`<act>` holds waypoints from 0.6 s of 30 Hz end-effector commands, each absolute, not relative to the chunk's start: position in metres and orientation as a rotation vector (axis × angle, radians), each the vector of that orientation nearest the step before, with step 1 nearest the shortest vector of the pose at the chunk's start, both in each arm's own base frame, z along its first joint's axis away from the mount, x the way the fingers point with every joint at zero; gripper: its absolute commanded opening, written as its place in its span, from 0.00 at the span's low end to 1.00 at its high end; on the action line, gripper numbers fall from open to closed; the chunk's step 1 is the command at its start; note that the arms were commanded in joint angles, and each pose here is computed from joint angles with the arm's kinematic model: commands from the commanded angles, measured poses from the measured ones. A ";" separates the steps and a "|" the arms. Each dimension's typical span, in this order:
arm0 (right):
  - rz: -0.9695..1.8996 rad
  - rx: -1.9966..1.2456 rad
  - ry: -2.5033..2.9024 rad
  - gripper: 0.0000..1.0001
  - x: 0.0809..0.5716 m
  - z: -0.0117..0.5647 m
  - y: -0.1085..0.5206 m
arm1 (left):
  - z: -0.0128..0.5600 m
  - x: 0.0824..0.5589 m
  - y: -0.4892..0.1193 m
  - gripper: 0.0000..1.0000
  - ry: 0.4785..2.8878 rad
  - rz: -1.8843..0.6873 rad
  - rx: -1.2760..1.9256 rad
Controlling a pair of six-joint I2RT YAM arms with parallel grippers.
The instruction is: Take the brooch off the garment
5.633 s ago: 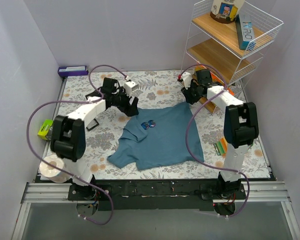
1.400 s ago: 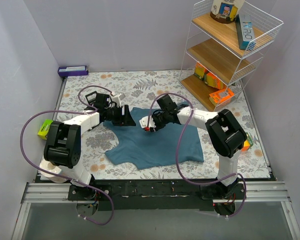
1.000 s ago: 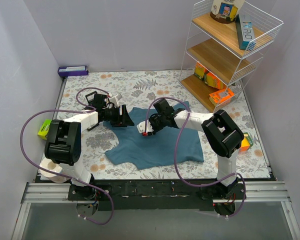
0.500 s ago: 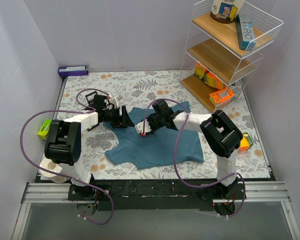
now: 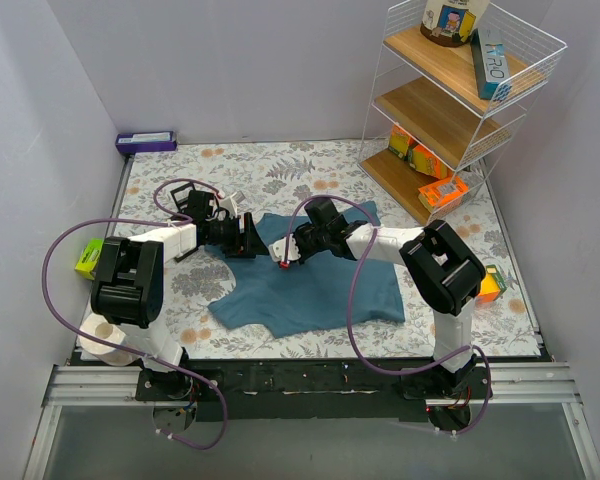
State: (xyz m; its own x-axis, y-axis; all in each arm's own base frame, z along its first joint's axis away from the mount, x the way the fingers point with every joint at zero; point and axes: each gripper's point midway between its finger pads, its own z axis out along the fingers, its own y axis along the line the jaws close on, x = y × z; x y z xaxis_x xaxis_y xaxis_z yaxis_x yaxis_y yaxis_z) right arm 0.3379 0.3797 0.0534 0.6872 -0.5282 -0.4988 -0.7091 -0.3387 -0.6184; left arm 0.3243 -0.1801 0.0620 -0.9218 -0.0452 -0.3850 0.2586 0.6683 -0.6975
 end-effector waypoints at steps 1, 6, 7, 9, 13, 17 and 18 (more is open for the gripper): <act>0.295 -1.968 0.892 0.29 0.340 0.062 0.397 | 0.072 0.322 -0.184 0.61 2.475 -1.208 0.208; 0.350 -2.005 0.841 0.29 0.329 0.059 0.399 | 0.071 0.321 -0.184 0.61 2.475 -1.222 0.204; 0.353 -2.016 0.824 0.29 0.327 0.058 0.399 | 0.071 0.321 -0.184 0.61 2.475 -1.222 0.204; 0.367 -2.027 0.815 0.29 0.324 0.055 0.399 | 0.070 0.320 -0.183 0.61 2.480 -1.225 0.199; 0.362 -2.025 0.796 0.28 0.325 0.055 0.401 | 0.067 0.319 -0.183 0.61 2.485 -1.231 0.197; 0.339 -1.996 0.766 0.27 0.331 0.061 0.407 | 0.065 0.319 -0.184 0.61 2.491 -1.245 0.193; 0.332 -1.993 0.770 0.26 0.333 0.061 0.407 | 0.065 0.319 -0.183 0.61 2.491 -1.248 0.193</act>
State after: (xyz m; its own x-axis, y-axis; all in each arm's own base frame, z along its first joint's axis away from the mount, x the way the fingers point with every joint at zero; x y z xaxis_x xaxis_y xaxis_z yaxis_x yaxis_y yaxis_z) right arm 0.3270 0.3912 0.0452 0.7207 -0.4453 -0.5313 -0.6894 -0.3798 -0.6169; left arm 0.3197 -0.1832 0.0637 -0.9310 -0.0393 -0.3630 0.2602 0.6259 -0.7352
